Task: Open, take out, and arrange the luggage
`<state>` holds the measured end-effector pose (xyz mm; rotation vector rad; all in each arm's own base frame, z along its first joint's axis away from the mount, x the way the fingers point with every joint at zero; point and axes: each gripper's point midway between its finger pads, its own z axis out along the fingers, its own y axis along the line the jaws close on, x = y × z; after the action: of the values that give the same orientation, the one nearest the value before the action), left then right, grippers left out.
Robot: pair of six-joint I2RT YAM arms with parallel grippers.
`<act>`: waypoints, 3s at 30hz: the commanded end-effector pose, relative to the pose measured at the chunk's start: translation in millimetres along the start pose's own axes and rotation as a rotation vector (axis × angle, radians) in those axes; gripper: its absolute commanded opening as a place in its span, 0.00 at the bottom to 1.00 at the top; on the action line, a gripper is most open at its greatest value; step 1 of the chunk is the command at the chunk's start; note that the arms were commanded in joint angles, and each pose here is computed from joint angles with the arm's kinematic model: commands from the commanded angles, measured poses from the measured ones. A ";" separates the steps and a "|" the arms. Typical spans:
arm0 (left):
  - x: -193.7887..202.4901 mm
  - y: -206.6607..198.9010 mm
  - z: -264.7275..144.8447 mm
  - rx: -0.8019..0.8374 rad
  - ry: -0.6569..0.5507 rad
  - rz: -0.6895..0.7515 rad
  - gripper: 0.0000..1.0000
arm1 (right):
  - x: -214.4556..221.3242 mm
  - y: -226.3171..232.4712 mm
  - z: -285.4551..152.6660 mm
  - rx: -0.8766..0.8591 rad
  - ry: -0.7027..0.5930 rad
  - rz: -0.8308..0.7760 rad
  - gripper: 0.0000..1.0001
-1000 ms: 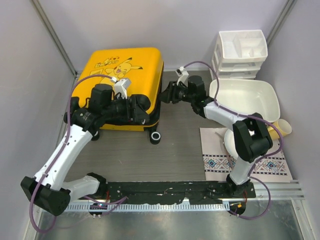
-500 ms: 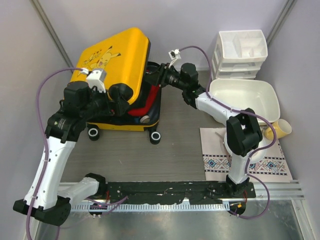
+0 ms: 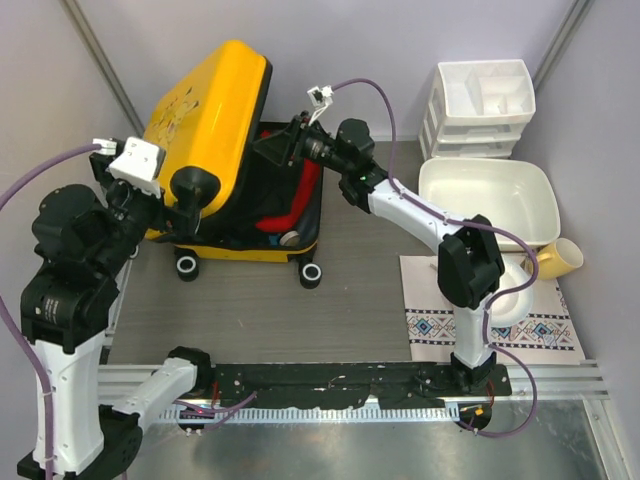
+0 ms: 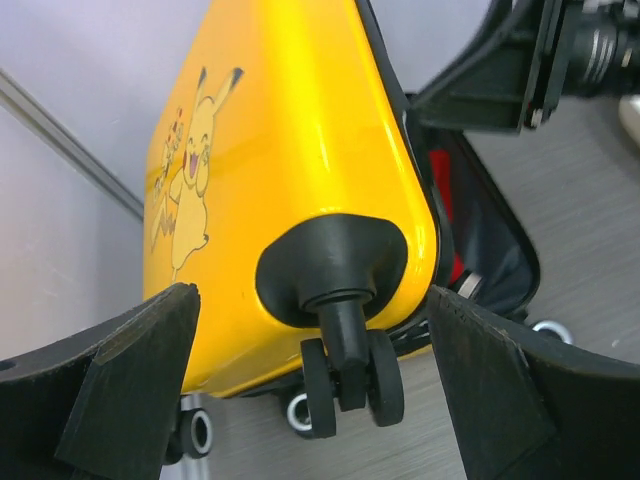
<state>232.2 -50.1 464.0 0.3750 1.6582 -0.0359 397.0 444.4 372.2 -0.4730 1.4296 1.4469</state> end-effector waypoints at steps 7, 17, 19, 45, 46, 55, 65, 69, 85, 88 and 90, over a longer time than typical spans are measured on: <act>-1.6 -0.1 47.6 0.054 0.055 0.349 1.00 | -1.9 47.8 37.8 -0.110 -0.053 -0.057 0.50; -2.8 -11.6 64.0 -0.007 0.097 0.480 1.00 | -4.2 54.1 58.6 -0.118 -0.102 -0.068 0.50; 1.7 -6.4 65.9 -0.048 0.110 0.502 1.00 | -3.6 55.8 60.7 -0.125 -0.102 -0.066 0.50; 11.5 174.1 54.6 -0.794 0.390 0.873 0.00 | -0.3 -191.7 -131.4 0.659 0.173 -0.221 0.52; 11.6 177.4 63.0 -0.777 0.381 0.876 0.00 | 14.4 -204.6 -145.2 0.700 0.225 -0.211 0.52; 16.8 225.6 80.6 -0.841 0.384 0.863 0.00 | 136.8 -261.1 -182.4 0.707 0.556 -0.143 0.50; 11.1 250.9 85.8 -0.899 0.403 0.915 0.00 | 192.8 -225.0 -110.5 0.455 0.581 -0.133 0.50; 9.8 261.4 77.8 -0.934 0.413 0.918 0.00 | 193.7 -215.8 -85.0 0.420 0.553 -0.145 0.50; 25.9 280.3 67.0 -0.997 0.452 0.967 0.53 | 200.1 -172.8 -38.8 0.329 0.524 -0.190 0.51; 18.3 280.8 61.8 -1.013 0.438 0.953 0.77 | 195.4 -171.3 -46.5 0.343 0.524 -0.185 0.51; 10.7 283.7 56.3 -1.032 0.429 0.947 0.82 | 198.6 -172.0 -54.8 0.356 0.540 -0.182 0.51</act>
<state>366.7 207.2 476.9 0.3990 1.5946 1.6337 465.6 377.9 36.3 -0.6958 2.1811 0.6982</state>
